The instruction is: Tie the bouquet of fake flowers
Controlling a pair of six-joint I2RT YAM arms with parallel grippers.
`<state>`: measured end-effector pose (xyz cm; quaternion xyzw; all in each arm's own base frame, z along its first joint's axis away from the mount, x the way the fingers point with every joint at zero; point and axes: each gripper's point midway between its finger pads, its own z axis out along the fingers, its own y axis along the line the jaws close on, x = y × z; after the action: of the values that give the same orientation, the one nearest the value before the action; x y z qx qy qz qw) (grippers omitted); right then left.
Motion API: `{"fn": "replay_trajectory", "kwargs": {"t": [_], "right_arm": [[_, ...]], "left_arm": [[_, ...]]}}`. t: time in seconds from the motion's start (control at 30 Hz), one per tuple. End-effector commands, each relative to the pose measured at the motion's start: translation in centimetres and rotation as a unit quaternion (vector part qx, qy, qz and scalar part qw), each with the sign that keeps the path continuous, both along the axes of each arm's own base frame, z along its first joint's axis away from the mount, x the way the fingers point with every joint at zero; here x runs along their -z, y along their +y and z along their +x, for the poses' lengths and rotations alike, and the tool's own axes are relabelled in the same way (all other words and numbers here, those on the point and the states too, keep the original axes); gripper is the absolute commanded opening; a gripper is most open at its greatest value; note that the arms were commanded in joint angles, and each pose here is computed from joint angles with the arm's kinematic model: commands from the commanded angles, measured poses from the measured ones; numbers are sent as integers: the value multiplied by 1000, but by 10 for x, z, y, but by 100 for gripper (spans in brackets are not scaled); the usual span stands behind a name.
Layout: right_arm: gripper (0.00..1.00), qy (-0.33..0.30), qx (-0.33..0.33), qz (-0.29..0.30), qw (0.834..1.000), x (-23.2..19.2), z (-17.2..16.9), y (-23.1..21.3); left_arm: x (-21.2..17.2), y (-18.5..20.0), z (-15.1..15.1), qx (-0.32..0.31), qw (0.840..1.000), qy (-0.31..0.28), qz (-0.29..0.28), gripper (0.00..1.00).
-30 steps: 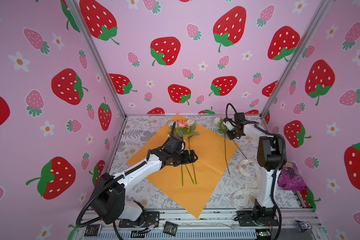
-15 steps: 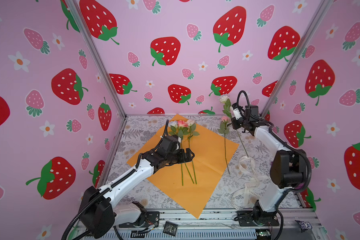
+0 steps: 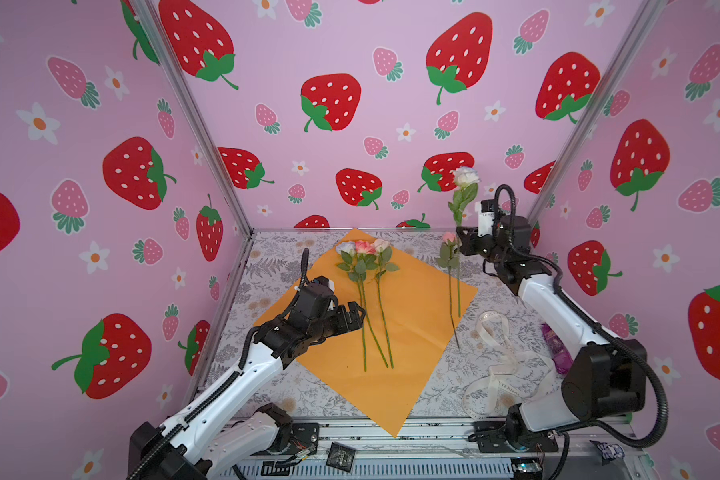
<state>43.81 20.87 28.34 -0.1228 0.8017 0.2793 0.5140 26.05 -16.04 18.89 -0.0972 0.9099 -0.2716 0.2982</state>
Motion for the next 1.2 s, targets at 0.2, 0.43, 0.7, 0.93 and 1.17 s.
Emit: {"fn": "replay_trajectory", "kwargs": {"t": [0.2, 0.43, 0.7, 0.93, 1.17], "right_arm": [[0, 221, -95, 82, 967, 111, -56, 150], [0, 268, -108, 86, 954, 160, -59, 192], [2, 291, -112, 74, 947, 199, -45, 212], [20, 260, -141, 55, 954, 172, -43, 209], [37, 204, -71, 13, 976, 125, -15, 107]], "left_arm": [[25, 46, -3, -54, 996, 64, -23, 99], [26, 50, 4, -51, 997, 57, -25, 99], [24, 44, 35, -40, 998, 44, -35, 99], [17, 30, 59, -9, 998, 52, -43, 99], [21, -7, 65, 51, 995, 56, -71, 99]]}}
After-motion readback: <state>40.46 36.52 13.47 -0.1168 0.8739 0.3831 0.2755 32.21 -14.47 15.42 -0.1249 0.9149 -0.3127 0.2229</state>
